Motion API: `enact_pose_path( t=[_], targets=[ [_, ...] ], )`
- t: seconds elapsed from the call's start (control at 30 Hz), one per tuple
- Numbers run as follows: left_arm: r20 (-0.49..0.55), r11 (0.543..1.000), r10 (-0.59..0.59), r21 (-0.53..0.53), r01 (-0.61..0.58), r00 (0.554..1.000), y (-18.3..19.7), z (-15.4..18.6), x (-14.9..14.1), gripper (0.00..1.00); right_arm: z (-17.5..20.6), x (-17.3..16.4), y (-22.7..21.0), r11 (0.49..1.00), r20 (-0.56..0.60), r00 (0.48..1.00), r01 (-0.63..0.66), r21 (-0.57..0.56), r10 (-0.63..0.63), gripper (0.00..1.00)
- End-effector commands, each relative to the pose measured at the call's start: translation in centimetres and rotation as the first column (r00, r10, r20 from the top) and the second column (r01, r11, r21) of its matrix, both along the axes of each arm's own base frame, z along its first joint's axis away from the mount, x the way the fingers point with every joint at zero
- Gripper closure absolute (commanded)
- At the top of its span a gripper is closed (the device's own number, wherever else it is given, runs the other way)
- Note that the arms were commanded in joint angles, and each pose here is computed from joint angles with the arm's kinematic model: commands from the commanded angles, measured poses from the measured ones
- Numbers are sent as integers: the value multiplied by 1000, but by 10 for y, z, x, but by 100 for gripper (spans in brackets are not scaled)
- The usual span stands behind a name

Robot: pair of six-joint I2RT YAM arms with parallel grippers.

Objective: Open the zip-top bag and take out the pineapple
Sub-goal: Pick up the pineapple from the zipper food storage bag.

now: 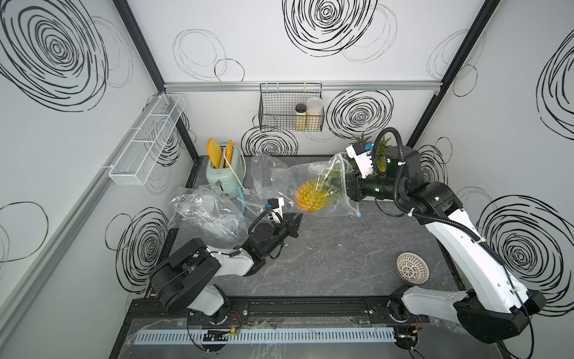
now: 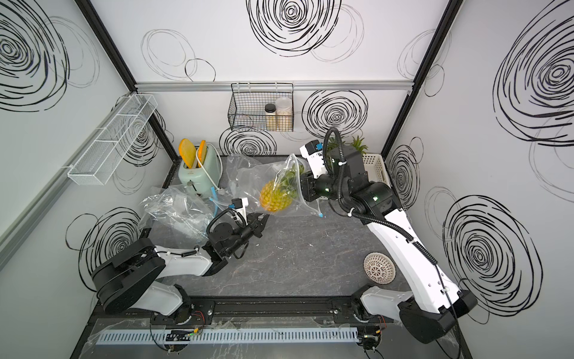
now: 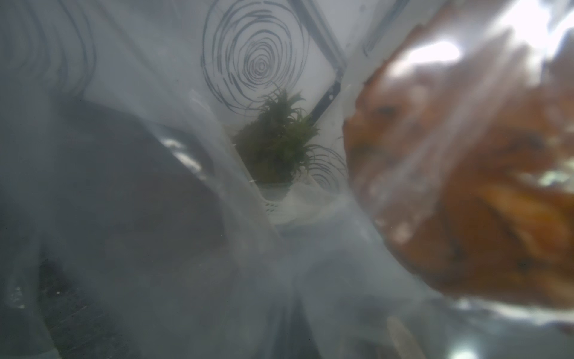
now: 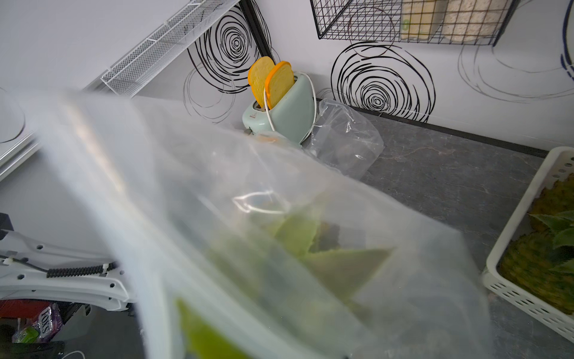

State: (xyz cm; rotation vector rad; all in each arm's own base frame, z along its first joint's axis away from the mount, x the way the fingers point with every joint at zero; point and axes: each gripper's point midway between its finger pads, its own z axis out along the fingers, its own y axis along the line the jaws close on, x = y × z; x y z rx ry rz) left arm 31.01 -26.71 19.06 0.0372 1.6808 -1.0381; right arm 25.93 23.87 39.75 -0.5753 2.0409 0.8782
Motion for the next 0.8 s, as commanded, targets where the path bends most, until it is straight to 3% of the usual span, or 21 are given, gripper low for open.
enact_pose_path(
  t=[0.0,0.37,0.77],
  targets=[
    [23,984,88,152,-90,996,19,1,23,100,45,-18,-4,996,111,993,-39,83,29,100],
    [82,868,292,395,-300,953,90,23,70,100,41,-29,-15,998,112,993,-29,60,22,100],
    [184,770,458,407,-492,870,151,78,114,100,32,-40,-23,999,102,994,-35,34,31,100]
  ],
)
